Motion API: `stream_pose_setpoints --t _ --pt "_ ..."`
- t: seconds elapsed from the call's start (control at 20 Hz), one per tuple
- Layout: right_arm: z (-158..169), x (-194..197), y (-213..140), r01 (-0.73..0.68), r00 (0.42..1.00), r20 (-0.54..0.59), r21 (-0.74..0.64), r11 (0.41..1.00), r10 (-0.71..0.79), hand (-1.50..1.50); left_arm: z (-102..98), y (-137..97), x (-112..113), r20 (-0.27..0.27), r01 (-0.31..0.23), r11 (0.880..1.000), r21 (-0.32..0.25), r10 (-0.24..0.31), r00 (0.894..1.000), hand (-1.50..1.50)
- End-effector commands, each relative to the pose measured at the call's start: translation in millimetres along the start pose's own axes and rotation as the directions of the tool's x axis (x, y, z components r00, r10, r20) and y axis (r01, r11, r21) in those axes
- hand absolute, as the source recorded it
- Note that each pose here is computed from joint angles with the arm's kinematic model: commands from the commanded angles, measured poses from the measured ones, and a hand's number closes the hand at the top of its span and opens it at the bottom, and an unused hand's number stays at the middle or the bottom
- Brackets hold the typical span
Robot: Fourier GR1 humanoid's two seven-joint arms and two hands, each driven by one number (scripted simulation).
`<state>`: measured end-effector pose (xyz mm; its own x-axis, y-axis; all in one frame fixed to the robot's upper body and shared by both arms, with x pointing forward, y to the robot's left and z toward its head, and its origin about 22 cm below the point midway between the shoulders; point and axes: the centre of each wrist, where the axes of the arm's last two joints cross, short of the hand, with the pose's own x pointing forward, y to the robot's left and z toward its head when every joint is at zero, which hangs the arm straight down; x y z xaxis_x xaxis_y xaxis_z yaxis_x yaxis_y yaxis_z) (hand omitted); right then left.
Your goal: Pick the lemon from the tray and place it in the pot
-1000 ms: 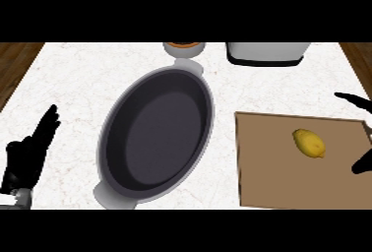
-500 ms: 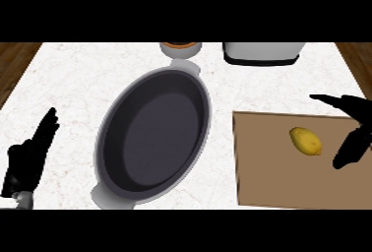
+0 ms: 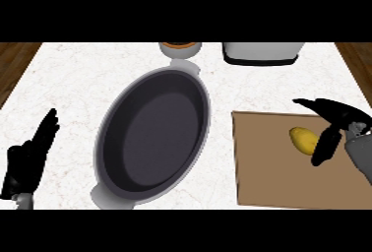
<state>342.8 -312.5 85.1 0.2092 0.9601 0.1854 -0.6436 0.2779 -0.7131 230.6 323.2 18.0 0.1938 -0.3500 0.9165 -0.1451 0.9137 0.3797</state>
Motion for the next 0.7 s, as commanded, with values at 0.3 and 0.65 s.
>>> stream_pose_setpoints --t 0.3,0.65 --pt "-22.9 13.7 24.6 -0.024 0.998 -0.058 0.039 0.999 0.027 -1.5 -1.2 2.6 0.5 0.011 0.006 1.0 -0.004 -0.006 1.0 0.0" --pt "-35.2 -1.7 47.7 -0.039 0.997 -0.061 0.022 0.999 0.04 -1.5 -9.2 11.8 3.1 0.003 -0.001 1.0 0.019 0.001 1.0 0.0"
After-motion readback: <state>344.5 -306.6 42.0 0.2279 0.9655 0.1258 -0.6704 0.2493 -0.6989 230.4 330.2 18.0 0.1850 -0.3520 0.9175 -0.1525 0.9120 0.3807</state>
